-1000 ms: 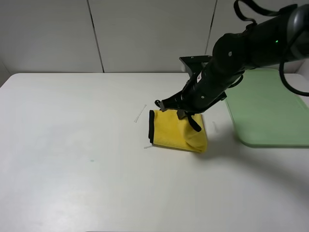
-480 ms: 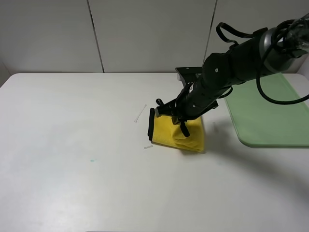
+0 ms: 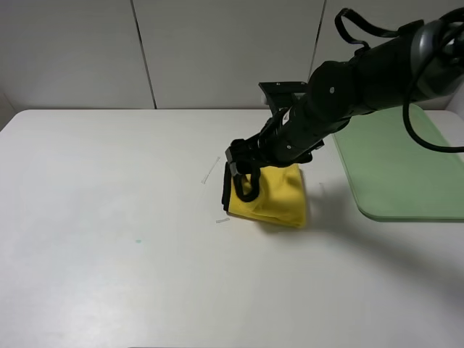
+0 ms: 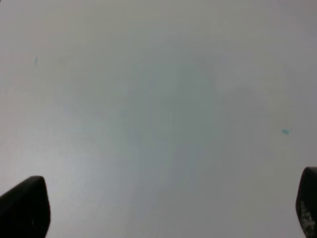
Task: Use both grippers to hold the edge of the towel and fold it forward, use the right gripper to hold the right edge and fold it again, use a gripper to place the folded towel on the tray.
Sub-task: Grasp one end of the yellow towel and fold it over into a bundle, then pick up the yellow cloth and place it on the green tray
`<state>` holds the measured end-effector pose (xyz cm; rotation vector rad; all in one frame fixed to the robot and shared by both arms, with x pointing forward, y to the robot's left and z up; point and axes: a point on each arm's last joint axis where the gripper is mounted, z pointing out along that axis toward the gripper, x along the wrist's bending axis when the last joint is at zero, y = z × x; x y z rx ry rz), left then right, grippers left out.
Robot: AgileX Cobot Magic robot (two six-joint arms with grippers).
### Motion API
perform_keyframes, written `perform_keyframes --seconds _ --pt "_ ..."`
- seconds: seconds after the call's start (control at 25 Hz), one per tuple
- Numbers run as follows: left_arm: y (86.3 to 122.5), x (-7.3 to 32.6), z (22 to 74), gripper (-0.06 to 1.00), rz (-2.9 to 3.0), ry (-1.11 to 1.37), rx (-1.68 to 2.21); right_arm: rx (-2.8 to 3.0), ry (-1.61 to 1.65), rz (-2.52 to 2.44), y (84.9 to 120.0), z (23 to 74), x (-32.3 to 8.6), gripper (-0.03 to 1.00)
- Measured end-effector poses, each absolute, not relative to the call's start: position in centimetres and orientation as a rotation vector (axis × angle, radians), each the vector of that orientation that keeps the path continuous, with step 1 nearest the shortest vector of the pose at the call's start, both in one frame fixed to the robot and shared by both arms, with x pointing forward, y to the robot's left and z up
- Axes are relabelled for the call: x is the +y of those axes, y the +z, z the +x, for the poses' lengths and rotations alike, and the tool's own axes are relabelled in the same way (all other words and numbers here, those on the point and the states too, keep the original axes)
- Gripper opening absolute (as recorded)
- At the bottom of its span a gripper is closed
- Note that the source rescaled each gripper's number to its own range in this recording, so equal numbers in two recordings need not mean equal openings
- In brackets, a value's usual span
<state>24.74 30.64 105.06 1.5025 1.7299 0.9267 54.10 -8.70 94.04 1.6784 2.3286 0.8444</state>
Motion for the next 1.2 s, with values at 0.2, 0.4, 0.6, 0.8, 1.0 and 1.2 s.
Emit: perform_keyframes --seconds 0.2,0.4,0.6,0.8,1.0,1.2 --pt "105.1 30.6 24.7 1.0 1.502 0.927 1.73 2.316 0.977 1.619 96.5 52.8 -7.2 1.0" --pt "105.1 30.6 24.7 1.0 1.502 0.927 1.73 2.316 1.003 1.602 96.8 52.5 -6.8 1.0" --pt "105.1 30.6 24.7 1.0 1.502 0.927 1.73 2.339 0.971 1.574 96.9 52.4 -7.0 1.0" --pt "105.1 30.6 24.7 1.0 1.502 0.927 1.73 2.382 0.793 1.594 96.4 53.1 -9.4 1.0" --pt "105.1 30.6 24.7 1.0 1.502 0.927 1.73 2.392 0.65 1.645 95.9 53.7 -11.8 1.0" --pt "105.1 30.6 24.7 1.0 1.502 0.927 1.73 2.387 0.574 1.693 94.4 54.3 -12.9 1.0"
